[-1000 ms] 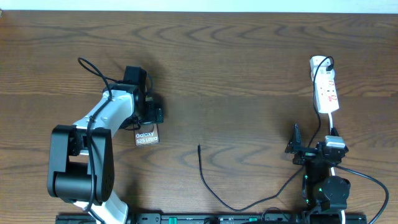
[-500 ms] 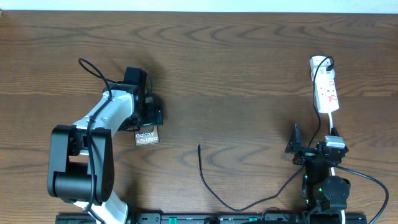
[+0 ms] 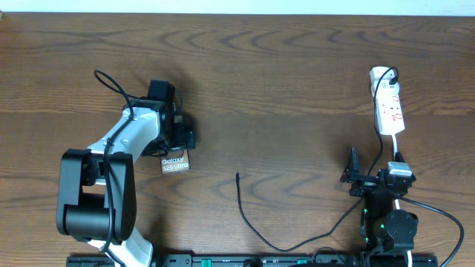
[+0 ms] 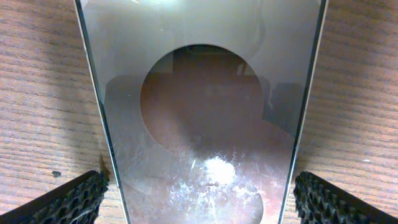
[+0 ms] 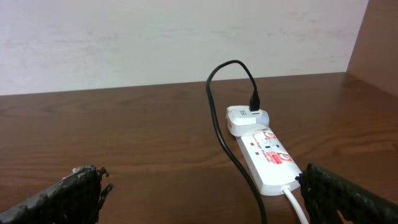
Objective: Plug charger to phone and switch on socket
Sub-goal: 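Lower the left gripper and close it on the phone's long edges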
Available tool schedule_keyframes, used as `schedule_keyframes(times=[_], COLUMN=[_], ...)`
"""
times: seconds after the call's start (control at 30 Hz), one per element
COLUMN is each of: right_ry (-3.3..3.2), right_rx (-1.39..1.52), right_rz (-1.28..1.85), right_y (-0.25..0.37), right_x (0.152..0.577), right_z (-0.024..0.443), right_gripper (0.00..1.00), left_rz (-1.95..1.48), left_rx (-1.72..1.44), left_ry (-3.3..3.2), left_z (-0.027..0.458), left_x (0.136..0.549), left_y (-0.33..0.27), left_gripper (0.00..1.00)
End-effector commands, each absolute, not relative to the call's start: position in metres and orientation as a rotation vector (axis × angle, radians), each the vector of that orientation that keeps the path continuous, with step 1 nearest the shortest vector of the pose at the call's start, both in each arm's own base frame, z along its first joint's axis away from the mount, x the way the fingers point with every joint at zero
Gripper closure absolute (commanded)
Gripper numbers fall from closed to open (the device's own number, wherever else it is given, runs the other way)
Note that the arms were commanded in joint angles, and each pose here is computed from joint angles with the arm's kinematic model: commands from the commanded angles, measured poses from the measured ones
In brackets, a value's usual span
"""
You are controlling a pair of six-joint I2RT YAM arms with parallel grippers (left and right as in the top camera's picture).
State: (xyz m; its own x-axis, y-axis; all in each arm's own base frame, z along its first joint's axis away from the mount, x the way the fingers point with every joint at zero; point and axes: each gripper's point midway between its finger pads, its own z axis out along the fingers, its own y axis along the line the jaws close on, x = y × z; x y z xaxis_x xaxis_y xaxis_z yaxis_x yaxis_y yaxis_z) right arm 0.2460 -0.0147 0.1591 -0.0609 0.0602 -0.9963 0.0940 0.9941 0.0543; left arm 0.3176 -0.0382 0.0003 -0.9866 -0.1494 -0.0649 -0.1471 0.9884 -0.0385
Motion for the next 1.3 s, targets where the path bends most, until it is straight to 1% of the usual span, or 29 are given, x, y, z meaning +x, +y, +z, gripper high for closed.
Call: schedule_keyframes(times=[0.0,0.27,1.27], right_ry=[1.632,1.632,1.632], right_rx=[0.119,0.119,0.119], right_rz=[-0.008,-0.008,-0.008], right_y=[-0.012,-0.012,-0.012], right_x=[0.246,0.246,0.246], right_z=[0.159,0.159,0.159], right_gripper=[0.01,0.01,0.01], left_rz=[-0.049,-0.04,-0.039], left_rx=[-0.249,-0.252,-0.252], left_ry=[3.09,3.119,3.126], left_z=[-0.006,-0.016,-0.018], left_x=[0.312,0.31,0.308], left_y=[-0.039,-0.038,-0.038], left_gripper=[0.02,0.02,0.02])
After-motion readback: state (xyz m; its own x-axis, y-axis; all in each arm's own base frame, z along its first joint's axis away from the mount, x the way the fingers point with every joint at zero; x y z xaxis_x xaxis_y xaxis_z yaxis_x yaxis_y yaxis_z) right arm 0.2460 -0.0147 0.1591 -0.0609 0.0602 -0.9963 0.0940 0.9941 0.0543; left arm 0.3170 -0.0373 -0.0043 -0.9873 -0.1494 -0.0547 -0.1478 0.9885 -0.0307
